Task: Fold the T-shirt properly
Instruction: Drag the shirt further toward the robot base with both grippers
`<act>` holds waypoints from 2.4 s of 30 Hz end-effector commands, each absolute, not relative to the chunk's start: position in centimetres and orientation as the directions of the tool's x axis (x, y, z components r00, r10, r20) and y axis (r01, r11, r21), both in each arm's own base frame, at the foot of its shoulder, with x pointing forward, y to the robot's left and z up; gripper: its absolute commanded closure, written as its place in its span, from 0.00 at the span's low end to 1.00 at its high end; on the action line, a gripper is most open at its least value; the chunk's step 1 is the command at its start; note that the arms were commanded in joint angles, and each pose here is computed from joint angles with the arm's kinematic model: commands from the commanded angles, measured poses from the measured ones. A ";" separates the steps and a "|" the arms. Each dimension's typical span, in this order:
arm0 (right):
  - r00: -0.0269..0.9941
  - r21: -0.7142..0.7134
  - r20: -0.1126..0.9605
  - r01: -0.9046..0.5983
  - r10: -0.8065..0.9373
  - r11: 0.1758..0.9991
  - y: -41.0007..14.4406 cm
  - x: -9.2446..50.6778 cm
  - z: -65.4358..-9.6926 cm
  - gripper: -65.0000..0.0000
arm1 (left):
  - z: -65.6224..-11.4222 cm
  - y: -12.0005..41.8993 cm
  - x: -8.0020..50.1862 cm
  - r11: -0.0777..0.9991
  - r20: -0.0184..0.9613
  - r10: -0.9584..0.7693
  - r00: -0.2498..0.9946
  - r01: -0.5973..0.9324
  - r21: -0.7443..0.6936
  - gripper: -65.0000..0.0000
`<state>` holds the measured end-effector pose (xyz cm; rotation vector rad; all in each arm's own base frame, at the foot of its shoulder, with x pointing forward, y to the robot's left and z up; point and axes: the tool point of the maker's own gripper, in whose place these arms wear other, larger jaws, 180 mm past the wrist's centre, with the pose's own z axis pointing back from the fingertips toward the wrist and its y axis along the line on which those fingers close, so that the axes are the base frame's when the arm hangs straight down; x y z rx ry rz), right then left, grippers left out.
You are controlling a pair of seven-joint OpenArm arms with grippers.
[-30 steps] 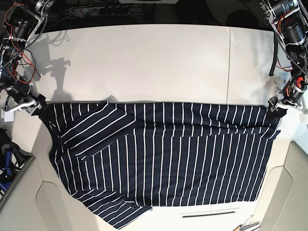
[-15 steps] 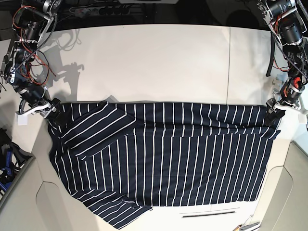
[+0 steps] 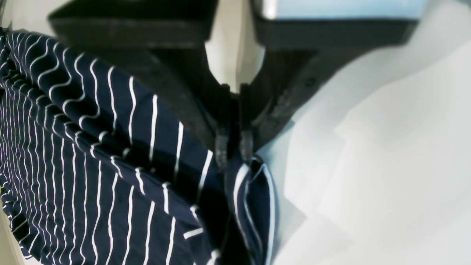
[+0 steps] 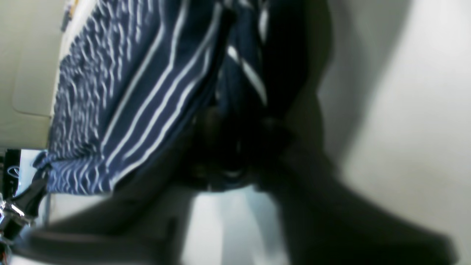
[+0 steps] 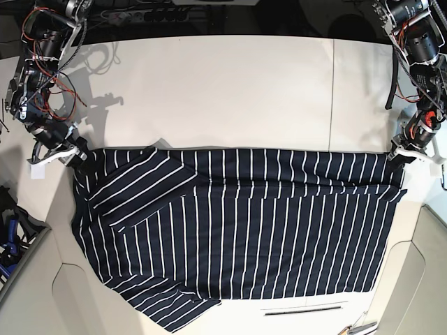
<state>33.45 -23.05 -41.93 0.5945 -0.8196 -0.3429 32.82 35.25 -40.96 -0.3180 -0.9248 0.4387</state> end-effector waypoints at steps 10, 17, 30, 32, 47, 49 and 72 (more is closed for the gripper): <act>0.601 0.624 0.621 0.009 -0.503 0.781 -23.4 34.7 -39.3 1.00 | -38.3 37.2 33.7 0.891 0.743 0.451 0.495 -0.203 -0.406 1.00; 0.644 0.598 0.625 -0.030 -0.442 0.801 -23.2 33.5 -37.9 1.00 | -36.8 36.8 33.1 0.910 0.744 0.405 0.532 -0.158 -0.383 1.00; 0.681 0.505 0.655 -0.071 -0.328 0.860 -23.0 28.1 -37.3 1.00 | -35.1 38.6 27.4 0.929 0.767 0.369 0.526 -0.181 -0.323 1.00; 0.696 0.496 0.649 -0.080 -0.307 0.865 -22.7 27.3 -37.3 1.00 | -35.3 38.6 26.3 0.927 0.755 0.374 0.538 -0.187 -0.326 1.00; 0.773 0.453 0.584 -0.057 -0.248 0.890 -23.4 21.4 -38.9 1.00 | -35.2 36.4 21.2 0.959 0.732 0.267 0.627 -0.099 -0.265 1.00; 0.782 0.442 0.574 -0.047 -0.243 0.896 -24.0 20.7 -39.0 1.00 | -35.1 36.2 20.9 0.963 0.730 0.253 0.635 -0.089 -0.256 1.00; 0.771 0.418 0.557 0.063 -0.310 0.906 -28.5 17.9 -38.2 1.00 | -36.4 32.6 18.0 0.960 0.699 0.235 0.676 -0.047 -0.277 0.95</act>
